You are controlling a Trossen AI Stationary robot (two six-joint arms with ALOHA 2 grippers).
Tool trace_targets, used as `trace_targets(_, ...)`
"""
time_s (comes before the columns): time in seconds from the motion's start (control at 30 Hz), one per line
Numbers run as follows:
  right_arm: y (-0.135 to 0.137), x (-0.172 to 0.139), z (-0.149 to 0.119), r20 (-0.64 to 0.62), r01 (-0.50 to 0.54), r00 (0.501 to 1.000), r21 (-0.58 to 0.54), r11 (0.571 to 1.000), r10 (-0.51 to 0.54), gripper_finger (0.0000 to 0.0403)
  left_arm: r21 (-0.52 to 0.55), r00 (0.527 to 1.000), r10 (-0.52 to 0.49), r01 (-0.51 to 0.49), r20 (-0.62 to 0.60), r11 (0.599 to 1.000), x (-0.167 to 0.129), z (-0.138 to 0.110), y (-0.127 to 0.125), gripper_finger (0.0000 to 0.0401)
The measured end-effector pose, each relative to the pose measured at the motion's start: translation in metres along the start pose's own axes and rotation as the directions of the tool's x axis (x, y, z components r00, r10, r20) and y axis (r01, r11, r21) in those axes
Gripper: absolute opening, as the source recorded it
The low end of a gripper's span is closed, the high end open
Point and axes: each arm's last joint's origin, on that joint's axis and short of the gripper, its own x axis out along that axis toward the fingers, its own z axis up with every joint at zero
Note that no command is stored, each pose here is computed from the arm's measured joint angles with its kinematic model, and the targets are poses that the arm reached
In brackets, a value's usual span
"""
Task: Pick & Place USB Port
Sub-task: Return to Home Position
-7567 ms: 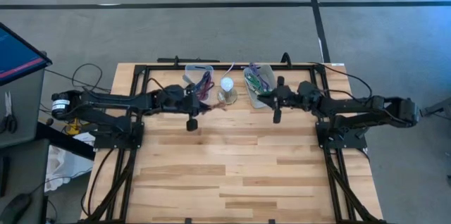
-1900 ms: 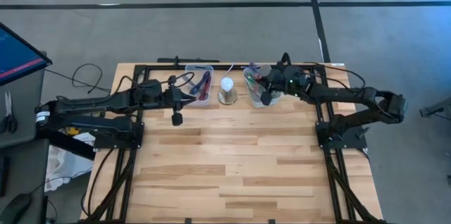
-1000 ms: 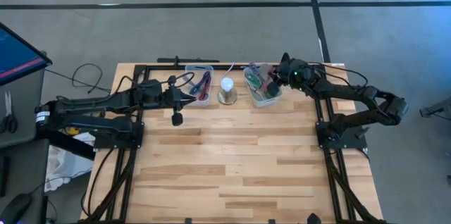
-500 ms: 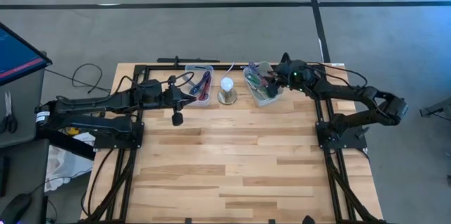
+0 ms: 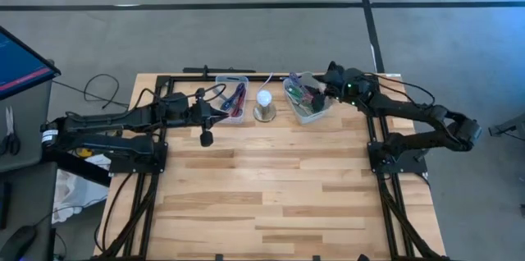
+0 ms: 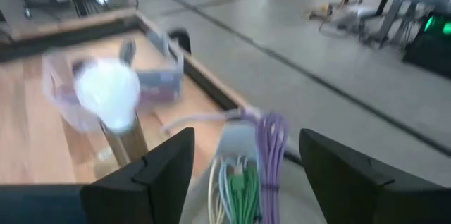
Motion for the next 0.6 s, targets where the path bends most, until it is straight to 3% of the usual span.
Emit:
trace_targets(0.3, 0.01, -0.036, 0.04, 0.157, -0.035, 0.987, -0.02, 0.999, 0.038, 0.0239, 0.001, 1.0, 0.0, 0.0, 0.0, 1.0, 0.0, 0.0, 0.0, 0.0027)
trace_targets(0.6, 0.022, -0.054, 0.05, 0.228, -0.096, 0.969, -0.006, 0.995, 0.095, 0.0238, 0.0, 1.0, 0.003, -0.003, 0.011, 1.0, 0.0, 0.001, 0.0, 0.0027)
